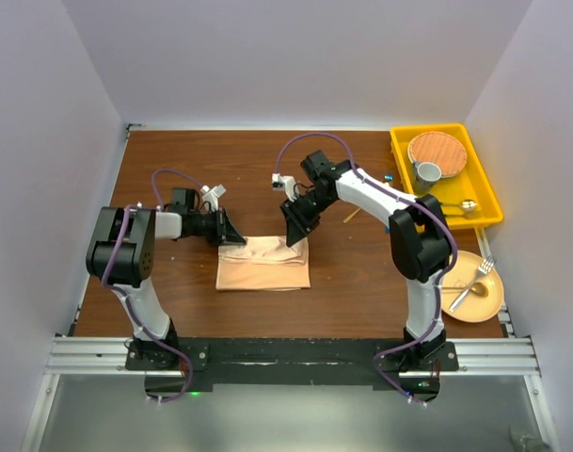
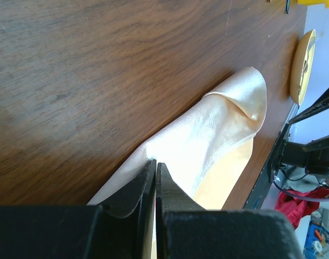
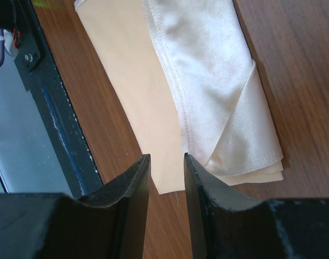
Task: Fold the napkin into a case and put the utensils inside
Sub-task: Fold the lower triangle-folded napkin into the folded napkin.
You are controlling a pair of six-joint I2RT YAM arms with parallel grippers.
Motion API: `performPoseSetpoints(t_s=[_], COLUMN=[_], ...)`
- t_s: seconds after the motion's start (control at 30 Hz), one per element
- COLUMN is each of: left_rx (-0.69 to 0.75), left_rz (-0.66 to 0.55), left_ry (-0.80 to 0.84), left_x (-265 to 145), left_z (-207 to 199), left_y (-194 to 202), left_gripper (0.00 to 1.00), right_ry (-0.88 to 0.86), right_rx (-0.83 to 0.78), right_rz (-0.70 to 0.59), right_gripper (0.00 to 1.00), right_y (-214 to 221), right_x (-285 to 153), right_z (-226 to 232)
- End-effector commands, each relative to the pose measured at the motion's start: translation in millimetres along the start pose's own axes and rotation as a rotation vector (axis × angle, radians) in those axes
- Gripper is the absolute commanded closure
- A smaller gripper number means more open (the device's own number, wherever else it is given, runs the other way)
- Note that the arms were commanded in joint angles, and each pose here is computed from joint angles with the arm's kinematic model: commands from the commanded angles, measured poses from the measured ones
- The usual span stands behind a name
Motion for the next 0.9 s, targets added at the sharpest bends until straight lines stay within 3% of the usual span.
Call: performPoseSetpoints(t_s=[0.0, 0.2, 0.33, 0.43, 0.67, 0.87], left_rx=[0.017, 0.114, 0.264, 0.462, 1.111, 1.408], left_rz=[-0.006, -0.013, -0.027, -0.051, -0.073, -0.092], left_ry=[-0.083, -0.029, 0.013, 0.018, 0.023, 0.024], left_x=[-4, -12, -25, -36, -22, 11], left_z=[14, -2, -19, -33, -81, -107], left_y=[9, 9, 9, 7, 37, 56], left_gripper=[0.90, 0.87, 0.80, 0.72, 0.53, 0.50], right_ry=[0.037, 0.082, 0.111, 0.113, 0.078, 0.069], right_rx=[0.033, 0.088, 0.103, 0.118, 0.150, 0.167], right_rz=[0.005, 0.095, 0.139, 0.138, 0.072, 0.040], right_gripper=[0.65, 0.66, 0.68, 0.69, 0.75, 0.79], right_y=[0, 32, 46, 49, 36, 28], right_x=[4, 26, 35, 39, 38, 30], right_z=[-3, -18, -27, -31, -23, -14])
Point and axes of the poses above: each gripper's point midway between its finger pads, its own x axis out along the fingers, its own z axis along the line the jaws close on, y = z × x, the point moved 5 cm from there along -x, back along the fingers, and after that the axes turned 13 degrees about -x, right-handed, at the moved point
